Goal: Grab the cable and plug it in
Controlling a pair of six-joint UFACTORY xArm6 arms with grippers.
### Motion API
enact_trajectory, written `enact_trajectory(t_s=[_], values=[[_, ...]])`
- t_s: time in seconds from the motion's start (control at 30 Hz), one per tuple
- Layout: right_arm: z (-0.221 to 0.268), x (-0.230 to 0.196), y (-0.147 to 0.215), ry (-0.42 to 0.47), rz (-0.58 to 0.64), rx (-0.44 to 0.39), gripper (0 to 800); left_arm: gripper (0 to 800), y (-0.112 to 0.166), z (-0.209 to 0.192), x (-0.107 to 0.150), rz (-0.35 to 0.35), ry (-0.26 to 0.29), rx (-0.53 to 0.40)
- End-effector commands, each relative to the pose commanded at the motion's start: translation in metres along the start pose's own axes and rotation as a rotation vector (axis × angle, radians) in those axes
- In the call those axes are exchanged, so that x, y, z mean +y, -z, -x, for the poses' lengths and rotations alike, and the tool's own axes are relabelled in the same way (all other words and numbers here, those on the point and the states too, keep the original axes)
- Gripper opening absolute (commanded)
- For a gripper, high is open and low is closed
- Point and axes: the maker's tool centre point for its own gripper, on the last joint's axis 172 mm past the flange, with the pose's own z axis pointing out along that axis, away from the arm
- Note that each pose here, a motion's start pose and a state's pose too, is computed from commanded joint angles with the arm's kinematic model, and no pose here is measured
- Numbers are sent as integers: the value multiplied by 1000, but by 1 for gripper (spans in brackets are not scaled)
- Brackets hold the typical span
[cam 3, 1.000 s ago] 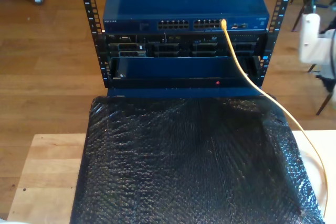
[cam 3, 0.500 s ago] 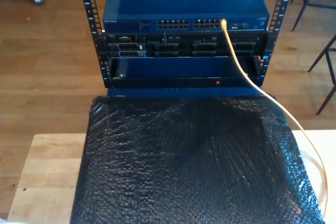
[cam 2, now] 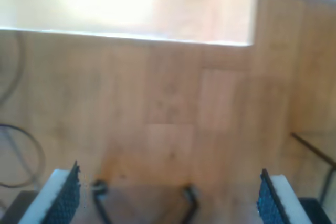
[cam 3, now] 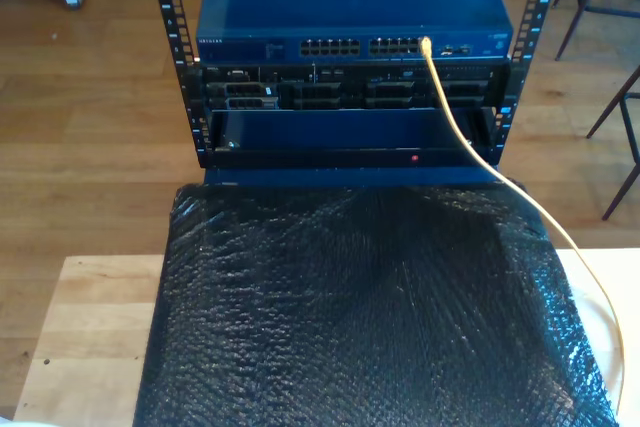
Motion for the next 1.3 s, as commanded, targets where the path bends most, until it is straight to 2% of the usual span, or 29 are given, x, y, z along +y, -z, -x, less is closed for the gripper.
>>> enact_trajectory(t_s=[0.37, 0.6, 0.87, 1.2, 1.3], values=[[-7, -132, 8, -12, -183, 46, 798, 800, 0, 0, 0, 0, -2, 0], [-23, -202, 2, -12, -196, 76, 798, 800, 0, 0, 0, 0, 0, 0], [-46, -240, -13, 1, -179, 100, 798, 800, 0, 0, 0, 0, -2, 2], [-86, -267, -54, -16, -178, 176, 798, 800, 0, 0, 0, -1, -1, 1], [-90, -275, -65, -8, -193, 169, 798, 800, 0, 0, 0, 0, -2, 0]])
